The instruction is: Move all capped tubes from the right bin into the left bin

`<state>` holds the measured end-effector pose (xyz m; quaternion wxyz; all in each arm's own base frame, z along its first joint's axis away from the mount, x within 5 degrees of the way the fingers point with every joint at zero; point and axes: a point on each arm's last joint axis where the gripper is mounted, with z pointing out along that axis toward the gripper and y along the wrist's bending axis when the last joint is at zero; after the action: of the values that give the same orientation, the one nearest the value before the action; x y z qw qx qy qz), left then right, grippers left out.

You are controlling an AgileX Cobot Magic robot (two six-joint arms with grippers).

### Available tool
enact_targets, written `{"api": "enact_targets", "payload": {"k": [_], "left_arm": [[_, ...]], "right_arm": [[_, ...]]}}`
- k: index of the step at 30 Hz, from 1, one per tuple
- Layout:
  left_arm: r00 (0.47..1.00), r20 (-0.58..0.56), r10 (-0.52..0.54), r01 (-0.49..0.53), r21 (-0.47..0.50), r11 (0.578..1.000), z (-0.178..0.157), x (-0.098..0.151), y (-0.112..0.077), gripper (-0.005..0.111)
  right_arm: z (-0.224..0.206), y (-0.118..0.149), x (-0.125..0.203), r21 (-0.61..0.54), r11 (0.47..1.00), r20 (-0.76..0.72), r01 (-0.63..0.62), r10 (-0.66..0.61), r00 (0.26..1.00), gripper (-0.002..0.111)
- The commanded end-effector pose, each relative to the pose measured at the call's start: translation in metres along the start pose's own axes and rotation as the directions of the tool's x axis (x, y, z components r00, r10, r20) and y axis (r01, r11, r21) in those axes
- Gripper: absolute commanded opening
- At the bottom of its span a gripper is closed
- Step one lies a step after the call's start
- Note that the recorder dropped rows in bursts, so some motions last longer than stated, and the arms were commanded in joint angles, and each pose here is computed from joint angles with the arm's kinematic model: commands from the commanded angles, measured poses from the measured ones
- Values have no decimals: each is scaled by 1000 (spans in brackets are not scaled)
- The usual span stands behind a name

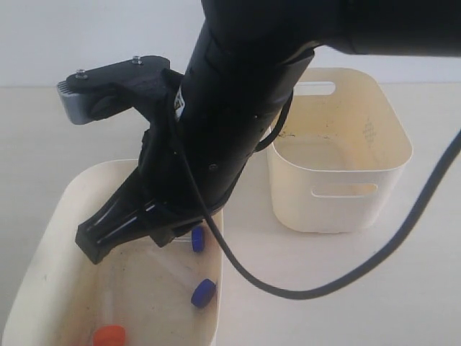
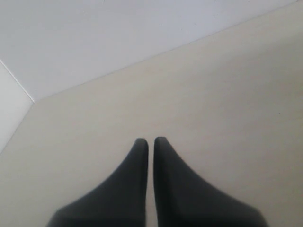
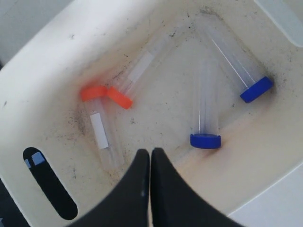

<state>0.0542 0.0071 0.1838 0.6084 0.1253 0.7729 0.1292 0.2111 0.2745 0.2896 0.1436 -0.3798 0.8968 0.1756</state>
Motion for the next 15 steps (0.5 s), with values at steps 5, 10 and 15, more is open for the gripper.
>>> {"api": "enact_targets", "payload": {"k": [5,10,15], "left_arm": [[1000,6,-11,11,5,1000,0,-1,0,4],[1000,6,-11,11,5,1000,0,-1,0,4],[1000,6,-11,11,5,1000,0,-1,0,4]], "right_arm": [[-3,0,-1,2,1000,24,16,-16,1000,0],[-3,-3,-10,49,997,115,57,-62,991,0],[-8,-6,-18,96,991,207,97,-115,972,0]]}}
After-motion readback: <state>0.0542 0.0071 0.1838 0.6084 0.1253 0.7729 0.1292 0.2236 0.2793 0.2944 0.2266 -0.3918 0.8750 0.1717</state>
